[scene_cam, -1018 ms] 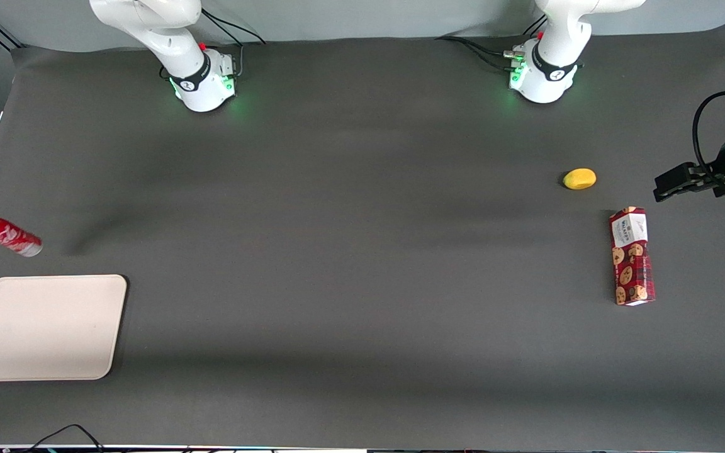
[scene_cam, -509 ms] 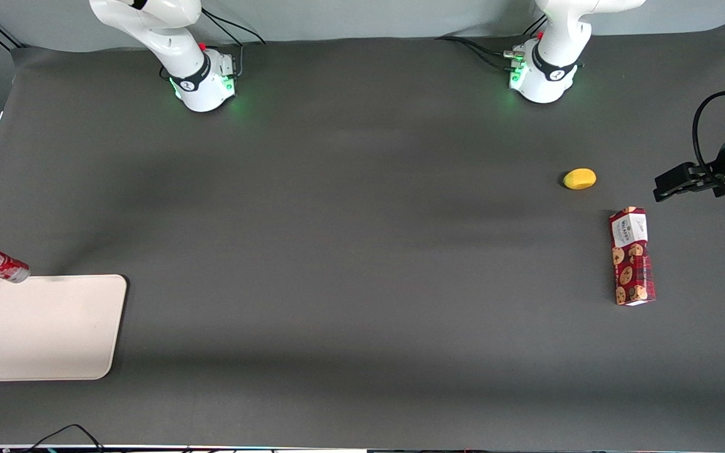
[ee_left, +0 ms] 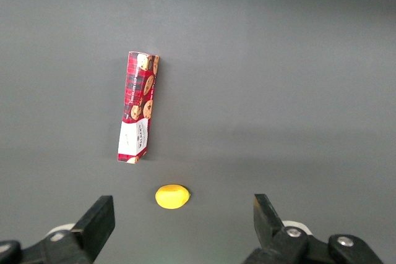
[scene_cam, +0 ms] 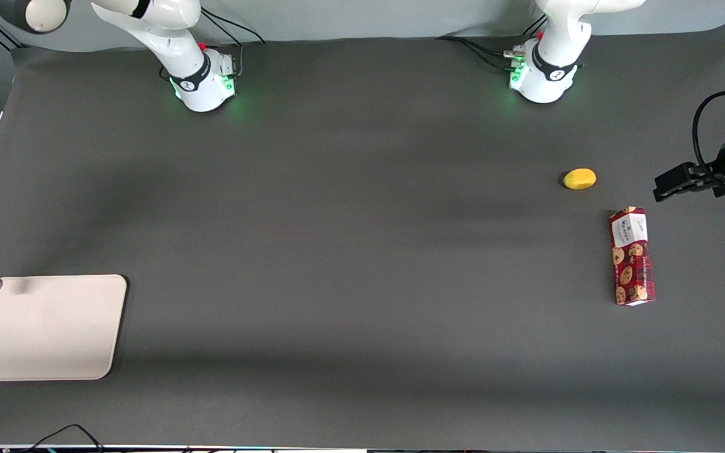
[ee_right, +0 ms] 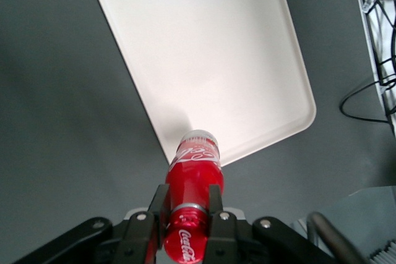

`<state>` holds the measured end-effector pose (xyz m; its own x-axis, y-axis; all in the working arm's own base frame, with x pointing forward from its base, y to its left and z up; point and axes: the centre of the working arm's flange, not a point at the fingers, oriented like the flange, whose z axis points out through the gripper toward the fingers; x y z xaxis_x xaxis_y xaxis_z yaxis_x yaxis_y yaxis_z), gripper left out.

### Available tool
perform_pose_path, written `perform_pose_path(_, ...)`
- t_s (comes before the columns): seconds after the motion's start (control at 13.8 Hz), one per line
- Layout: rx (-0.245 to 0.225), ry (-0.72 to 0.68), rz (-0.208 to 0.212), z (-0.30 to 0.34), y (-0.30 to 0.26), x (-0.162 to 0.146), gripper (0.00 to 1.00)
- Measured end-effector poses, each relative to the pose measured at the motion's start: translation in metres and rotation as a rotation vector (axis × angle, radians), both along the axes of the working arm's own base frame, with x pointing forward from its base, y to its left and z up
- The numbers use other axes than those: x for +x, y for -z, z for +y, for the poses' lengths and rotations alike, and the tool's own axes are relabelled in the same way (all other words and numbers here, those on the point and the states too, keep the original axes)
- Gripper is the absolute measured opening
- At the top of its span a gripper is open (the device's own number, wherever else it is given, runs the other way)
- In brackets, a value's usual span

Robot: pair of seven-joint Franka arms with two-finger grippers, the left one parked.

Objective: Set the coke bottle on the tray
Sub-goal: 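Lift the bottle and carry it over the white tray, then lower the bottle onto the tray and open the right gripper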

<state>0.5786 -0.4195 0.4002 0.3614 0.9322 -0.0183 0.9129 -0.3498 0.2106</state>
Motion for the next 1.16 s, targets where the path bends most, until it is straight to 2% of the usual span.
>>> perform_pose_path(0.36, 0.012, -0.028, -0.03, 0.014, 0.031, 0.047, 0.3)
perform_pose_path(0.51, 0.016, -0.033, -0.044, 0.019, 0.039, 0.058, 0.3)
perform_pose_path(0.87, 0.036, 0.002, -0.064, 0.005, 0.041, 0.05, 0.3)
perform_pose_path(1.16, 0.093, 0.033, -0.061, 0.007, 0.058, 0.046, 0.3)
